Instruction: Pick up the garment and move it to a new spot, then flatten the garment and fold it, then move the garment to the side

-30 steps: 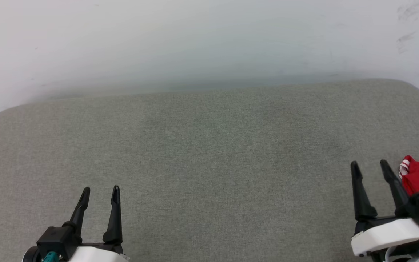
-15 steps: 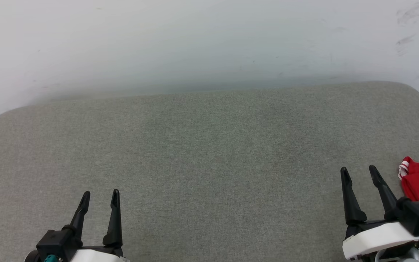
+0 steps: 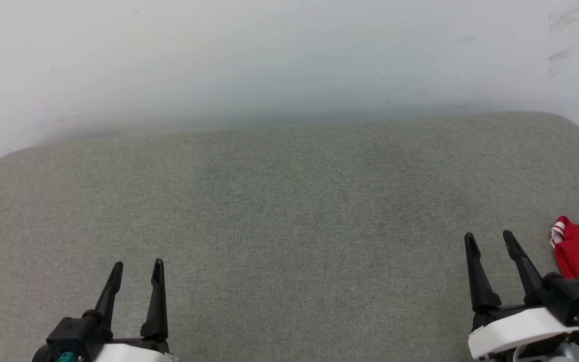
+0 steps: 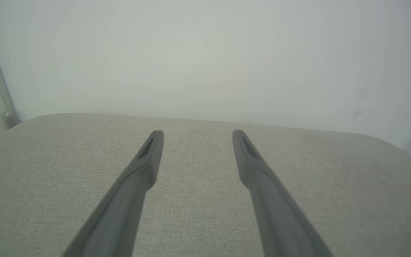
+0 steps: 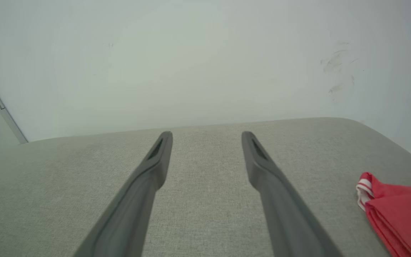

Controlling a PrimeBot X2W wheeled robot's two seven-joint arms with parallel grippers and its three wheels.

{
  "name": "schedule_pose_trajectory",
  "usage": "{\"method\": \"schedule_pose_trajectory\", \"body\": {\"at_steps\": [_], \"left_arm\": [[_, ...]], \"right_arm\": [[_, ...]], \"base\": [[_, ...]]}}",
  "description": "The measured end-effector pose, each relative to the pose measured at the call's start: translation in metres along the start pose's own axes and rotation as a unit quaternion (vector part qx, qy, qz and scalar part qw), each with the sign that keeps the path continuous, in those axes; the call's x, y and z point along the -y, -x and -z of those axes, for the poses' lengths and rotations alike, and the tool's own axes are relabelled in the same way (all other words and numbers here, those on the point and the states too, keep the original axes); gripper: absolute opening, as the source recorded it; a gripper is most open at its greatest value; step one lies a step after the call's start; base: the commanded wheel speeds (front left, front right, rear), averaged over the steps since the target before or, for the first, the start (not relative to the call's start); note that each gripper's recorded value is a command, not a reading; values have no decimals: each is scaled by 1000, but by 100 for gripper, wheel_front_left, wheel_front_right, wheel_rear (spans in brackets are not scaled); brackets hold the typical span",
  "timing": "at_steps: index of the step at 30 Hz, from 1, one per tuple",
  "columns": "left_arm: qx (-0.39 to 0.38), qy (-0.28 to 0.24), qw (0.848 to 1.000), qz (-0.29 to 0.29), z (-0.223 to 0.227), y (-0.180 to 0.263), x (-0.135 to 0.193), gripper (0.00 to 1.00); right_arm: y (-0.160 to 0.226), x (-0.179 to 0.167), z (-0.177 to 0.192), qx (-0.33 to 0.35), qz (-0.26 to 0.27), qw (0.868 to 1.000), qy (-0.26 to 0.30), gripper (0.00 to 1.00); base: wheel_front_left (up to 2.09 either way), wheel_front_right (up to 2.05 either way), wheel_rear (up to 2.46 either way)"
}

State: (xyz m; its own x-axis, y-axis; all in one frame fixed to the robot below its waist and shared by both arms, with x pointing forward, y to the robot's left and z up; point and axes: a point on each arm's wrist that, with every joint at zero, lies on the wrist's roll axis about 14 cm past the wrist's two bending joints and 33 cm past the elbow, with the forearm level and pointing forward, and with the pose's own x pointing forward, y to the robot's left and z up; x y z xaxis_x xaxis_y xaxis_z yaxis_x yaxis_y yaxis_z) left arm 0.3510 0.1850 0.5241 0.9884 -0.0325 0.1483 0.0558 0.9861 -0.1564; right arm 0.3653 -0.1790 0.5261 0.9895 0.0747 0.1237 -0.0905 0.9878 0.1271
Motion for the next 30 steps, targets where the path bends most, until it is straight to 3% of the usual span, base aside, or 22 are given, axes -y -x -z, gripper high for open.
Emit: {"method": "schedule_pose_trajectory", "body": {"at_steps": [1, 2, 7, 19, 30], "left_arm": [[3, 0, 1000, 0, -2, 0, 0, 100], [6, -2, 1000, 0, -4, -1, 0, 0], [-24, 4, 1000, -7, 14, 7, -3, 0], [-41, 112, 992, -38, 23, 6, -11, 0], [-47, 201, 977, -57, 26, 1, -16, 0]], "right_arm": [[0, 0, 0, 0, -1, 1000, 0, 100], [0, -1, 1, -1, -2, 1000, 0, 0], [11, 1, 24, -39, 5, 999, -7, 0], [12, 12, 31, -54, 39, 991, -112, 0], [10, 18, 32, -55, 61, 976, -201, 0]], "base": [[0, 0, 0], [0, 0, 0], [0, 0, 0], [0, 0, 0], [0, 0, 0]]}}
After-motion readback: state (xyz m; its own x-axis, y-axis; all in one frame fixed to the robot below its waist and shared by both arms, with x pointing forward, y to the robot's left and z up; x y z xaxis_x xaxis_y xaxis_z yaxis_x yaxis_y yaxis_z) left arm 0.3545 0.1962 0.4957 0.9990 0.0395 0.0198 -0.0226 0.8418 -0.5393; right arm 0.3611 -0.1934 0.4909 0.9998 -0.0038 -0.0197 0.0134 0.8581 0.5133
